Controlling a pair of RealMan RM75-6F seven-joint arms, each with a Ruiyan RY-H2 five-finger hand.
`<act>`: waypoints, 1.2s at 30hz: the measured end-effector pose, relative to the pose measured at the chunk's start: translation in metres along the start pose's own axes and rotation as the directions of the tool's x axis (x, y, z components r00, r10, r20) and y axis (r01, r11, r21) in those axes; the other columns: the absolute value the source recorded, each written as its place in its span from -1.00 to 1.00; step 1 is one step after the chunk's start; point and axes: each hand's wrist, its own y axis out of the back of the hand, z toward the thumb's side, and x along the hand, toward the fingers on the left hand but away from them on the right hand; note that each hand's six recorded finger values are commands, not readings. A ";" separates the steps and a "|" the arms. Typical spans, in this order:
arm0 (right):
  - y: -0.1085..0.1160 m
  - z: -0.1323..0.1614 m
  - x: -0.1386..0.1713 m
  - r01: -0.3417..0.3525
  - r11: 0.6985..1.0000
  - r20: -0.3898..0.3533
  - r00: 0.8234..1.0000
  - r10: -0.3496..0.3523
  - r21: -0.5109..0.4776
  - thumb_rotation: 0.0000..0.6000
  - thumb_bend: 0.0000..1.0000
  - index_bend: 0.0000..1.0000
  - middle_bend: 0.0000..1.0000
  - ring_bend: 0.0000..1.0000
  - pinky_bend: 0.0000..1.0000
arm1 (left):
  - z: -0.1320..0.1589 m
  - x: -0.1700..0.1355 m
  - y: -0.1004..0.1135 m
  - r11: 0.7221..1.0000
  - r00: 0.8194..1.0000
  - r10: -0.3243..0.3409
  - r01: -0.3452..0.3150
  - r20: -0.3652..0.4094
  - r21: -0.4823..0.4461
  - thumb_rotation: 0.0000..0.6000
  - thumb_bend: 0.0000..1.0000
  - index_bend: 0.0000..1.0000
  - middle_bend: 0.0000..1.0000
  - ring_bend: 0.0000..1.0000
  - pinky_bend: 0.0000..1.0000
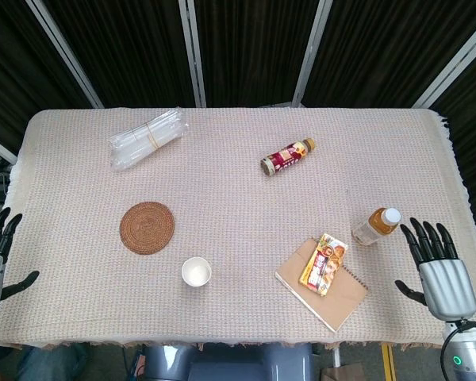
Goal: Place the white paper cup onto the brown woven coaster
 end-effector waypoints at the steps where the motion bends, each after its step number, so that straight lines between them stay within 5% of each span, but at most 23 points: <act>1: -0.001 -0.003 0.000 0.001 1.000 0.012 1.000 -0.001 0.003 1.00 -1.00 -1.00 -1.00 -1.00 -1.00 | 0.000 0.000 0.000 1.000 1.000 0.000 0.000 -0.001 0.002 1.00 -0.94 -1.00 -1.00 -1.00 -1.00; 11: -0.002 -0.004 0.000 -0.003 1.000 0.013 1.000 0.003 -0.017 1.00 -1.00 -1.00 -1.00 -1.00 -1.00 | 0.007 0.002 -0.008 0.999 0.999 -0.039 0.039 0.023 0.001 1.00 -0.96 -1.00 -1.00 -1.00 -0.97; 16: -0.003 -0.002 -0.003 -0.009 1.000 0.007 1.000 0.010 -0.029 1.00 -1.00 -1.00 -1.00 -1.00 -1.00 | 0.048 0.011 -0.021 0.992 0.974 -0.116 0.121 0.197 -0.015 1.00 -0.99 -0.83 -0.98 -1.00 -0.82; 20: -0.003 -0.003 -0.007 -0.007 1.000 0.013 1.000 0.007 -0.027 1.00 -1.00 -1.00 -1.00 -1.00 -1.00 | 0.097 0.022 -0.032 0.986 0.907 -0.162 0.162 0.389 0.033 1.00 -1.00 -0.66 -0.90 -0.99 -0.75; 24: -0.004 -0.006 -0.010 -0.010 1.000 0.032 0.999 0.011 -0.022 1.00 -1.00 -1.00 -1.00 -1.00 -1.00 | 0.152 0.032 -0.049 0.981 0.805 -0.192 0.177 0.561 0.081 1.00 -1.00 -0.62 -0.89 -0.99 -0.75; 30: -0.006 -0.013 -0.014 -0.019 1.000 0.066 0.998 0.020 -0.008 1.00 -1.00 -1.00 -1.00 -1.00 -1.00 | 0.214 0.043 -0.079 0.971 0.674 -0.237 0.138 0.699 0.197 1.00 -1.00 -0.60 -0.91 -0.98 -0.73; 33: -0.006 -0.017 -0.015 -0.018 1.000 0.084 0.996 0.018 0.001 1.00 -1.00 -1.00 -1.00 -1.00 -1.00 | 0.235 0.051 -0.092 0.964 0.638 -0.252 0.103 0.728 0.245 1.00 -1.00 -0.59 -0.92 -0.96 -0.71; 36: -0.005 -0.023 -0.017 -0.014 1.000 0.103 0.995 0.012 0.012 1.00 -1.00 -1.00 -1.00 -1.00 -1.00 | 0.246 0.058 -0.103 0.956 0.623 -0.273 0.092 0.733 0.279 1.00 -1.00 -0.58 -0.89 -0.90 -0.63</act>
